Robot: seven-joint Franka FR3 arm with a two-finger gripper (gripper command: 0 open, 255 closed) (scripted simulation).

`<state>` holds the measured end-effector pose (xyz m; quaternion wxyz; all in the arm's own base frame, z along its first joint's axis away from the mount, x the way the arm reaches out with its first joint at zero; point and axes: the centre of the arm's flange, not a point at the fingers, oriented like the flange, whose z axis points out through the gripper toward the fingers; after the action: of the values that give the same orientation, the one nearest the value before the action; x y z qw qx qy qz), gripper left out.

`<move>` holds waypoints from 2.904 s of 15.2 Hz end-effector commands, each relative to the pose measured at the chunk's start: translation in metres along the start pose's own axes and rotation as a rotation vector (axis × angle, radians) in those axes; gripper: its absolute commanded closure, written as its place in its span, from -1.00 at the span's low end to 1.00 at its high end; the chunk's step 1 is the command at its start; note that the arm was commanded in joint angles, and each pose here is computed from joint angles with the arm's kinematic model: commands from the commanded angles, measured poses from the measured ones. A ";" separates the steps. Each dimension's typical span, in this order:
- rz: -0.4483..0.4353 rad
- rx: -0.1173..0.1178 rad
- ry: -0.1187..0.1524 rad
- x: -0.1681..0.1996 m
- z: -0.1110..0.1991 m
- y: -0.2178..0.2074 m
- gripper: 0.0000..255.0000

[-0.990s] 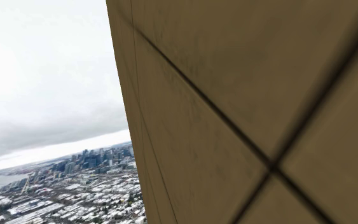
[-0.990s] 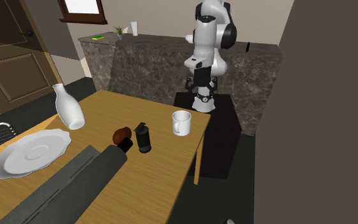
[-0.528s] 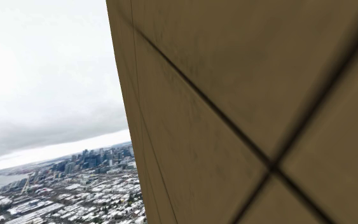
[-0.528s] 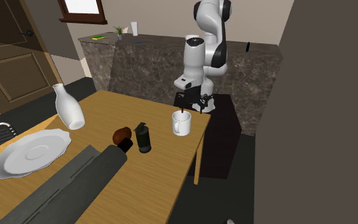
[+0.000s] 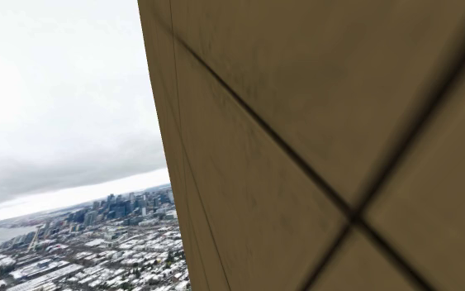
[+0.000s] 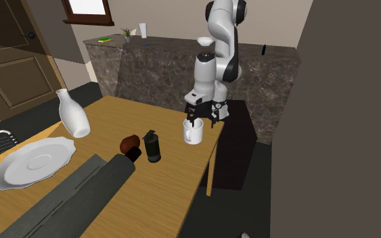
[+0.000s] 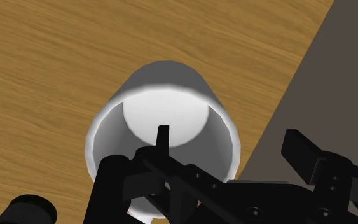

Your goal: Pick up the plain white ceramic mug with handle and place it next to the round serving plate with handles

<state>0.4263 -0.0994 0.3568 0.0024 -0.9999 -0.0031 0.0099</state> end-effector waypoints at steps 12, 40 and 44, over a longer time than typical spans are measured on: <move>0.000 0.000 0.001 0.000 0.003 0.000 1.00; 0.000 0.000 0.001 -0.003 -0.118 0.000 1.00; 0.000 0.000 0.001 -0.003 -0.139 0.000 1.00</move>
<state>0.4260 -0.1005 0.4902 0.0024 -0.9999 -0.0031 0.0096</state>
